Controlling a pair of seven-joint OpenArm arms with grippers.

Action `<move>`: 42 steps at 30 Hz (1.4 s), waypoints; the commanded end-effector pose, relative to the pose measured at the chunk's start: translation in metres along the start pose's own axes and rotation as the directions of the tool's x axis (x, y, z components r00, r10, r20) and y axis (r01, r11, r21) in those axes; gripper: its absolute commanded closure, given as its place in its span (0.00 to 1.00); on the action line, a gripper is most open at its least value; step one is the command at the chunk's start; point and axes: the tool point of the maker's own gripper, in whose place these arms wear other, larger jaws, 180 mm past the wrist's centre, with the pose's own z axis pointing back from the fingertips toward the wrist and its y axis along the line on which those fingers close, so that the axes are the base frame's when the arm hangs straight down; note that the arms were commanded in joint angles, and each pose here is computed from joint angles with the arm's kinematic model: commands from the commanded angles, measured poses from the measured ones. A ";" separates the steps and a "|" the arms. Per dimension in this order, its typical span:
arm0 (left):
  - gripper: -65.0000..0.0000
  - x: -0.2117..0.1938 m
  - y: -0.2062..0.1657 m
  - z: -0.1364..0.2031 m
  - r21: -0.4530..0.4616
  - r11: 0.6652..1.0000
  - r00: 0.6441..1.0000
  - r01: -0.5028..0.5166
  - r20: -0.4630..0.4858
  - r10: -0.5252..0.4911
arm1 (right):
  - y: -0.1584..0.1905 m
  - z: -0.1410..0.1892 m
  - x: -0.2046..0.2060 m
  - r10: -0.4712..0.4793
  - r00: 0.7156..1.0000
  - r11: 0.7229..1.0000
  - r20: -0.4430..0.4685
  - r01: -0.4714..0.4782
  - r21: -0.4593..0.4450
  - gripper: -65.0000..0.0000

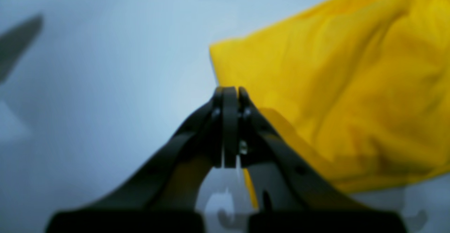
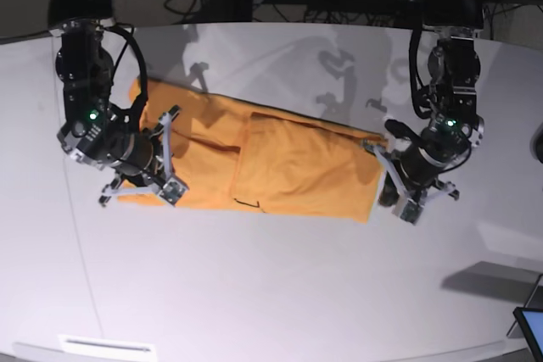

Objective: Fold the T-shirt properly
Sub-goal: 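Open the right gripper and lift both grippers away from the shirt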

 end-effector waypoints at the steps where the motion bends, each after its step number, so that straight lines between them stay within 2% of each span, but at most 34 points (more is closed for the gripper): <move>1: 0.99 0.005 0.023 0.010 0.062 0.998 1.000 -0.010 0.027 0.008 | -0.006 0.005 0.012 0.015 0.999 1.000 0.039 -0.014 -0.018 1.00; 3: 0.87 -0.003 0.041 0.020 0.118 0.990 0.997 -0.071 0.035 0.068 | -0.003 0.004 0.009 0.012 0.999 1.000 0.035 -0.011 -0.012 1.00; 6: 0.59 -0.012 0.065 0.037 0.190 0.974 0.992 -0.126 0.050 0.119 | -0.003 0.003 0.008 0.011 0.999 1.000 0.033 -0.011 -0.010 0.99; 8: 0.52 -0.016 0.070 0.045 0.209 0.968 0.990 -0.140 0.057 0.131 | -0.003 0.003 0.008 0.009 0.999 1.000 0.031 -0.009 -0.010 0.99; 11: 0.52 -0.017 0.062 0.050 0.128 0.972 0.979 -0.196 0.090 0.185 | -0.004 0.003 0.007 0.008 1.000 1.000 0.029 -0.008 -0.011 0.99; 15: 0.52 -0.015 0.068 0.056 0.050 0.943 0.935 -0.328 0.157 0.317 | -0.004 0.003 0.005 0.005 1.000 1.000 0.026 -0.005 -0.012 0.98; 17: 0.52 -0.013 0.072 0.058 0.062 0.948 0.941 -0.313 0.154 0.301 | -0.011 0.004 -0.001 -0.018 1.000 1.000 0.015 0.018 -0.025 0.98; 19: 0.52 -0.009 0.073 0.059 0.075 0.954 0.948 -0.292 0.158 0.278 | -0.029 0.006 -0.017 -0.097 0.995 0.993 -0.003 0.097 -0.064 0.92; 22: 0.52 -0.001 0.066 0.059 0.087 0.972 0.967 -0.221 0.150 0.206 | -0.050 0.010 -0.042 -0.195 0.980 0.976 -0.028 0.191 -0.108 0.69; 25: 0.52 -0.001 0.056 0.054 0.097 0.985 0.985 -0.142 0.113 0.131 | -0.052 0.013 -0.053 -0.233 0.972 0.967 -0.031 0.228 -0.111 0.50; 29: 0.52 -0.004 0.044 0.046 0.093 0.991 0.993 -0.093 0.080 0.086 | -0.046 0.015 -0.055 -0.328 0.944 0.944 0.022 0.329 -0.031 0.39; 31: 0.52 -0.006 0.044 0.045 0.101 0.990 0.993 -0.095 0.076 0.087 | -0.043 0.012 -0.062 -0.397 0.918 0.918 0.020 0.397 0.020 0.28; 34: 0.52 -0.005 0.045 0.046 0.103 0.990 0.994 -0.092 0.077 0.084 | -0.044 0.009 -0.070 -0.494 0.868 0.868 0.042 0.490 0.081 0.04; 35: 0.52 -0.005 0.045 0.046 0.105 0.990 0.993 -0.092 0.077 0.085 | -0.047 0.010 -0.073 -0.521 0.852 0.853 0.053 0.515 0.087 0.01; 37: 0.52 -0.007 0.047 0.046 0.106 0.990 0.994 -0.092 0.071 0.084 | -0.051 0.012 -0.077 -0.554 0.830 0.832 0.064 0.548 0.092 0.04; 42: 0.52 -0.007 0.047 0.046 0.108 0.990 0.994 -0.089 0.070 0.082 | -0.046 0.009 -0.086 -0.583 0.813 0.806 -0.003 0.578 0.125 0.09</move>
